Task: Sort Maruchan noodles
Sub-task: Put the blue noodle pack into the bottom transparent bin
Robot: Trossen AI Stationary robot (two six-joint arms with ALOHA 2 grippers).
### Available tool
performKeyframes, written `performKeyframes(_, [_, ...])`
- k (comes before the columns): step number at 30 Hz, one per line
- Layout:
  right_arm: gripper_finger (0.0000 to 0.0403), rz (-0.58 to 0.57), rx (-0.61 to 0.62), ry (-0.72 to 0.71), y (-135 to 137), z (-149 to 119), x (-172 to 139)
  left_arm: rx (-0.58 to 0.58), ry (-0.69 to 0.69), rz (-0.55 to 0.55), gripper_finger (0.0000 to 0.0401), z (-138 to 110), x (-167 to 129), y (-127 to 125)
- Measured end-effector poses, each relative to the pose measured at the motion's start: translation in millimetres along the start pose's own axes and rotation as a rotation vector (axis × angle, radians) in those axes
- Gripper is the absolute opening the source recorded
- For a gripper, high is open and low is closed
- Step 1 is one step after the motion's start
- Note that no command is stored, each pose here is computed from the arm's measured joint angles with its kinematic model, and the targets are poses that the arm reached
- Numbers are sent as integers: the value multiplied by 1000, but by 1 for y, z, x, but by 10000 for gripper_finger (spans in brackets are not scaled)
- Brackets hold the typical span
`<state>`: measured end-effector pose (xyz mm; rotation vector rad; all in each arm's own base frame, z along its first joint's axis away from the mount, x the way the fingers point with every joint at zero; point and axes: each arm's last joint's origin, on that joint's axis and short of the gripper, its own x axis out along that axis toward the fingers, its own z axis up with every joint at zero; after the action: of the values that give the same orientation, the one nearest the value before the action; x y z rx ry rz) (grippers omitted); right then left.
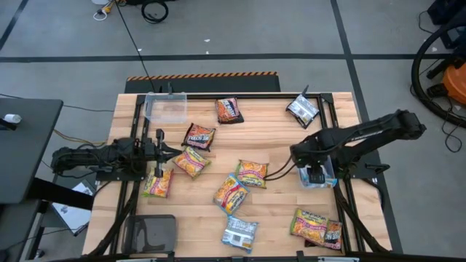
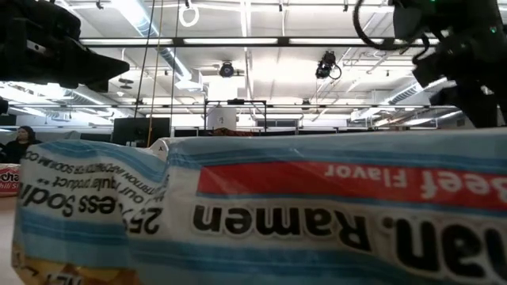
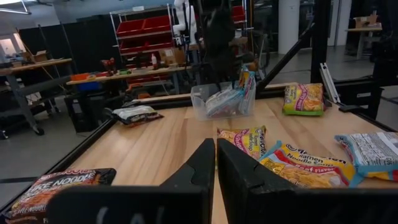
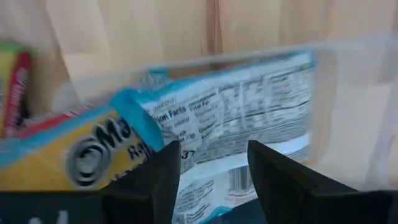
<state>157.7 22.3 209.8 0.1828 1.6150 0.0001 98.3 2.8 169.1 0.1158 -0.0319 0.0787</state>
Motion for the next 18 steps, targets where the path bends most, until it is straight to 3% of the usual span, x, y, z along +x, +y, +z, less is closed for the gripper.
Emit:
performKeyframes(9, [181, 117, -22, 35, 1, -4, 14, 0, -1, 0, 25, 0, 0, 0])
performKeyframes(14, [185, 92, -57, 5, 1, -1, 17, 0, -1, 0, 25, 0, 0, 0])
performKeyframes(18, [186, 93, 36, 33, 1, -1, 21, -1, -2, -1, 25, 0, 0, 0])
